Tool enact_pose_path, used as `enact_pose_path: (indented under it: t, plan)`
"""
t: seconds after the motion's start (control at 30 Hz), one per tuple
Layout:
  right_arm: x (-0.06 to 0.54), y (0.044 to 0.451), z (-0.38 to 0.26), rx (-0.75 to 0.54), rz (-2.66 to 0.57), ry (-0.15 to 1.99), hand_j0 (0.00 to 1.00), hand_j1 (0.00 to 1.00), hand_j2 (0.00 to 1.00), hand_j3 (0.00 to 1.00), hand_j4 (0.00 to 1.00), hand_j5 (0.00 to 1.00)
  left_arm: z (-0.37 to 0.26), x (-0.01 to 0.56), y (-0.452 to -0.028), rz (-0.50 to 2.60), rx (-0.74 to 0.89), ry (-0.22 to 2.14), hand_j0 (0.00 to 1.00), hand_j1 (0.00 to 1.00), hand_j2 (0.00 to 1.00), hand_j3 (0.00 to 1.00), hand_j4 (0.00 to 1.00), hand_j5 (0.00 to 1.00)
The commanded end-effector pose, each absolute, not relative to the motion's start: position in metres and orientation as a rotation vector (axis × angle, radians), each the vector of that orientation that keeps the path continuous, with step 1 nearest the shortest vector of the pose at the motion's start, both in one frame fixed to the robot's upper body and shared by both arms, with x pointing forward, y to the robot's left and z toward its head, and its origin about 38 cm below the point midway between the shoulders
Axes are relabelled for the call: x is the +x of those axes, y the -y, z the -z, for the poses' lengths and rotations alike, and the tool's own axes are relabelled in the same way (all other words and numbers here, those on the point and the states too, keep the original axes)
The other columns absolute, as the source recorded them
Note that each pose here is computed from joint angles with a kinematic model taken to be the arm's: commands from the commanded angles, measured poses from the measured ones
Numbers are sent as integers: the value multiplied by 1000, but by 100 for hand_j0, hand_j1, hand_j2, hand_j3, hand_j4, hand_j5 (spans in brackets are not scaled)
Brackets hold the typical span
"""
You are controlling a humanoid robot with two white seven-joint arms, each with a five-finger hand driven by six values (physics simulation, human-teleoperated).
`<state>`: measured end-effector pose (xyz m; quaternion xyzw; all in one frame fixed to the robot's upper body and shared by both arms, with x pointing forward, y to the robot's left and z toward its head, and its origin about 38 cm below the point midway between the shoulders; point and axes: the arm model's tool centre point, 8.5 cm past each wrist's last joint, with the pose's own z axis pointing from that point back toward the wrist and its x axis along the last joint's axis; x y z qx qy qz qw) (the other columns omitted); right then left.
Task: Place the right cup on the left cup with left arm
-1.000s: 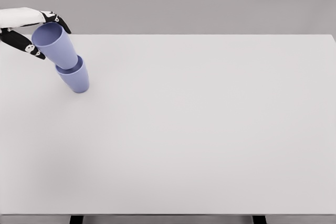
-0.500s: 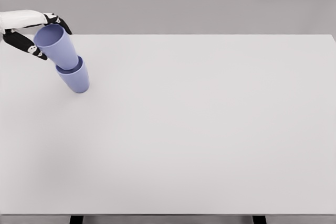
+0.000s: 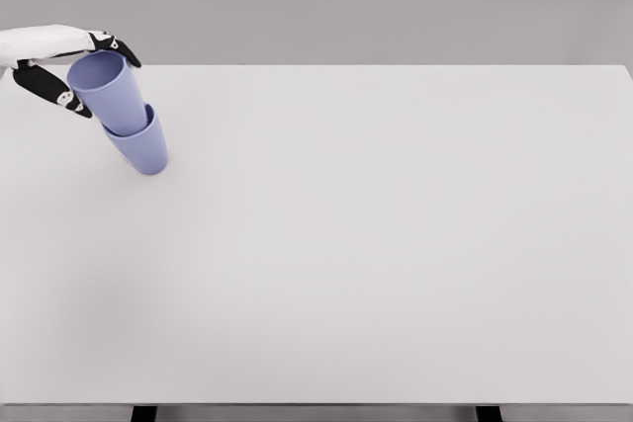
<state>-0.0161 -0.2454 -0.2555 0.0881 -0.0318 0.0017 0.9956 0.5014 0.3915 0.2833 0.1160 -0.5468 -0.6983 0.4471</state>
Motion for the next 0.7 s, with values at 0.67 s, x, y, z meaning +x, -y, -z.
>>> enact_pose_path:
  t: [0.67]
  plan:
    - [-16,245,255,177,-4,64,100,100,100,100,100,100,-385,372,-329,1864,-40,1741,100,100,100,100,100,100]
